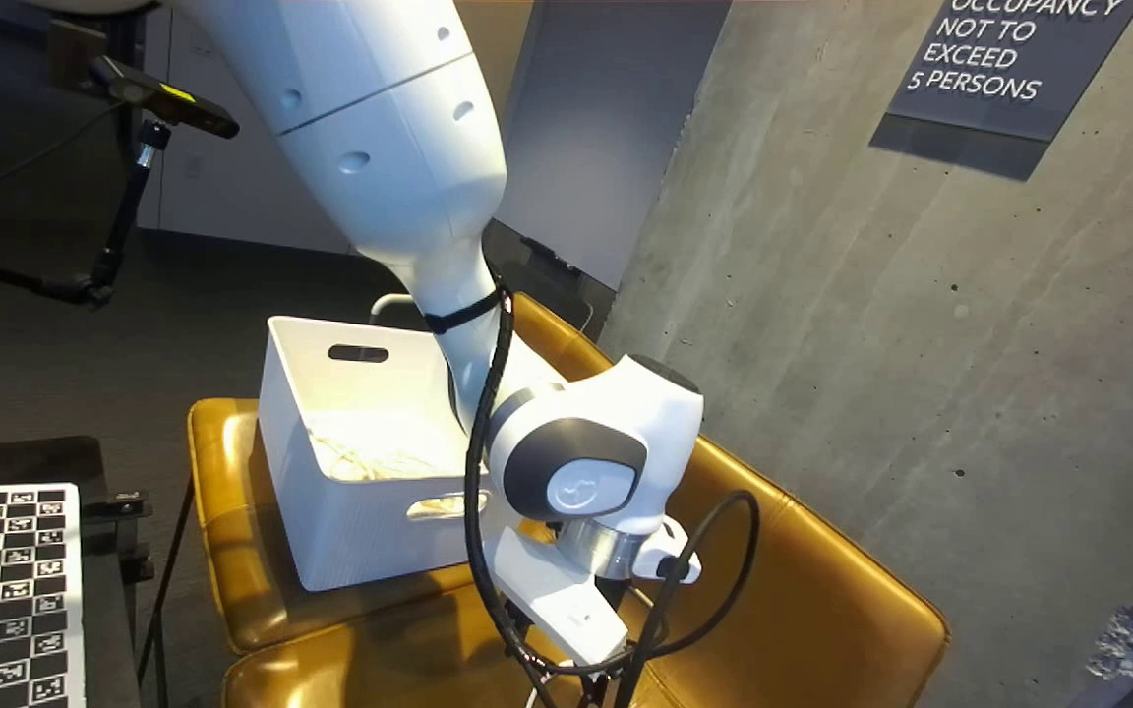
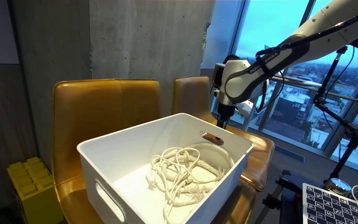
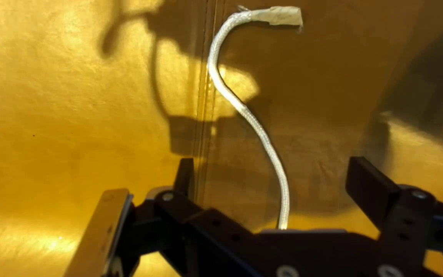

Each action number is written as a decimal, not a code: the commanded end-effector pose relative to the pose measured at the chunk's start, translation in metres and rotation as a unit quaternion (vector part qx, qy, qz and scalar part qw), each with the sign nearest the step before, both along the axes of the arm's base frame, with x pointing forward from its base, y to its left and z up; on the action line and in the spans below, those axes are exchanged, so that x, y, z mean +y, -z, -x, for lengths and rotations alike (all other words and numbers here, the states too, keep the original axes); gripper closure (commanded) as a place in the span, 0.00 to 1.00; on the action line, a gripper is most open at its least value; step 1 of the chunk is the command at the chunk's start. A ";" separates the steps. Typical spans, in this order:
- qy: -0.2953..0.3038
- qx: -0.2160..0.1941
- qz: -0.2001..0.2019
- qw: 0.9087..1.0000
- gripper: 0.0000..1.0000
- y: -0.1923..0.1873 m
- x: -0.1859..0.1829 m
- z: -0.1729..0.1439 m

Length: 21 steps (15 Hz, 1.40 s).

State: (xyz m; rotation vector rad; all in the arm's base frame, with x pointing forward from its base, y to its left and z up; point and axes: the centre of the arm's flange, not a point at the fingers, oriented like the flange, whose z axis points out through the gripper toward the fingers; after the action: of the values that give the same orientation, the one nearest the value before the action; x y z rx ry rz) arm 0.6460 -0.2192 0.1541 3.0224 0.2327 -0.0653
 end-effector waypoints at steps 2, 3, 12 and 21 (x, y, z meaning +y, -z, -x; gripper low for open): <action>0.005 0.018 0.016 1.000 0.00 0.032 -0.014 -0.008; 0.003 0.022 0.017 1.000 0.00 0.039 -0.014 -0.005; 0.010 0.048 0.027 0.998 0.50 0.072 -0.027 0.007; 0.013 0.038 0.036 0.999 1.00 0.037 -0.026 0.016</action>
State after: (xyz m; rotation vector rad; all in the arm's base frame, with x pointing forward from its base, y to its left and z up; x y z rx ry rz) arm 0.6360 -0.2533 0.0989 2.9640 0.1926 -0.1779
